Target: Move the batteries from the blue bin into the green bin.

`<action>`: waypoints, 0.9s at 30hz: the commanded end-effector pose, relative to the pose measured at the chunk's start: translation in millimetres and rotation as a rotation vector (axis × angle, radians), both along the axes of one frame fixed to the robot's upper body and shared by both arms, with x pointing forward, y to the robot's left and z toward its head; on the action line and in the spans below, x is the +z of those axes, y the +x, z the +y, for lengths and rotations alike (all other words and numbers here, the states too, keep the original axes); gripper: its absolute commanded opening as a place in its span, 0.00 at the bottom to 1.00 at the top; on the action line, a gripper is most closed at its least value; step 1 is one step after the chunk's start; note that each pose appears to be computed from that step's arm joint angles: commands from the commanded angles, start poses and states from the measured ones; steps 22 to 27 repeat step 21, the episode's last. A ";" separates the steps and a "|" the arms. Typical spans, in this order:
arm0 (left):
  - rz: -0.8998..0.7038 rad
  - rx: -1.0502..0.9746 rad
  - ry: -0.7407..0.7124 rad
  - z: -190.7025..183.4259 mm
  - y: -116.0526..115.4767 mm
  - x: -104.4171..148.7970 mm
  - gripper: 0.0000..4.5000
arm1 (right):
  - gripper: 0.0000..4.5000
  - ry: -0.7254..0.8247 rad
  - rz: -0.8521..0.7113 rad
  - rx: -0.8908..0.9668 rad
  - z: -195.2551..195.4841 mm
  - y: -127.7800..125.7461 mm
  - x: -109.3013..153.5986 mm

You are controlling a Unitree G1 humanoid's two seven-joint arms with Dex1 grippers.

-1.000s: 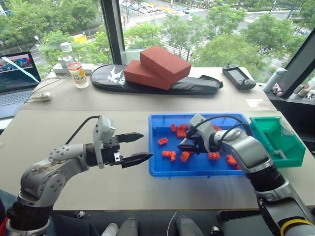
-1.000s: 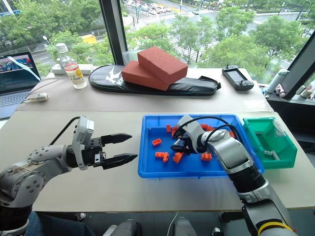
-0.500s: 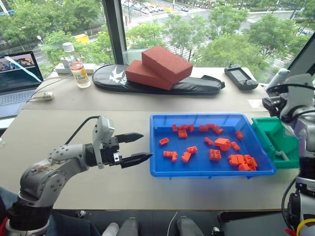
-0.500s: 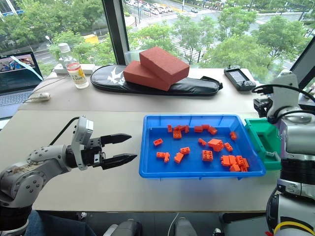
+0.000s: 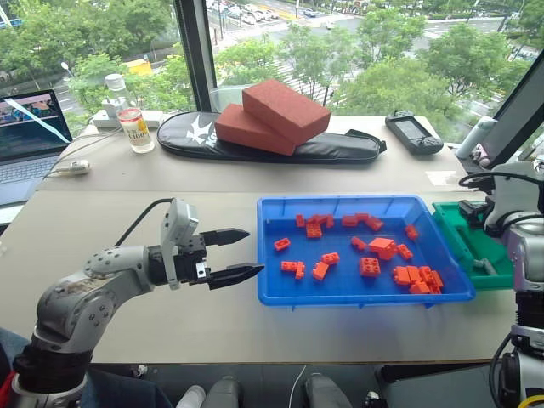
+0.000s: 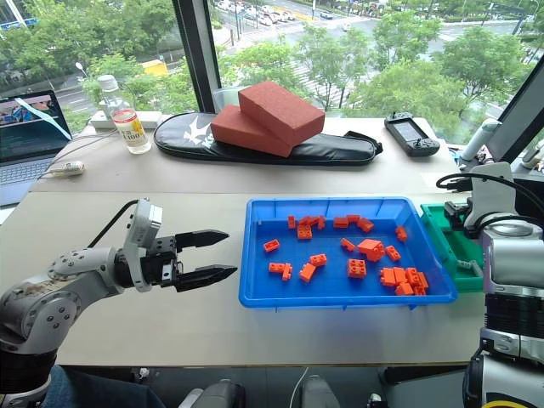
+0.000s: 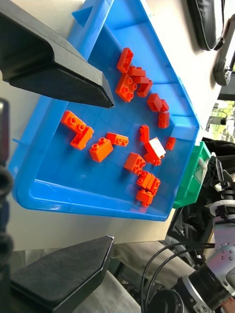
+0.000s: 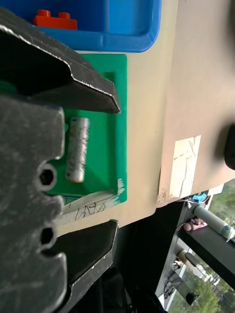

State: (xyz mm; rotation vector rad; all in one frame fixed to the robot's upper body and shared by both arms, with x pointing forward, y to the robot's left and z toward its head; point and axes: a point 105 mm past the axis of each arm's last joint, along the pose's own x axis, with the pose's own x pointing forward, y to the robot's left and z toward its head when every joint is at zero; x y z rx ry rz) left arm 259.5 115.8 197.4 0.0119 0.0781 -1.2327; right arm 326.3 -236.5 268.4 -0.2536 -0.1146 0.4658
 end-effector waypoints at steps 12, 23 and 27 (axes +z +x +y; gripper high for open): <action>-0.042 -0.011 -0.025 -2.0 0.0 10.8 1.00 | 0.99 -0.205 0.186 0.413 36.9 -69.8 -63.7; -0.041 -0.007 -0.031 -2.6 2.0 11.0 1.00 | 0.99 -0.205 0.187 0.418 39.3 -68.8 -65.0; -0.041 -0.007 -0.031 -2.6 2.0 11.0 1.00 | 0.99 -0.205 0.187 0.418 39.3 -68.8 -65.0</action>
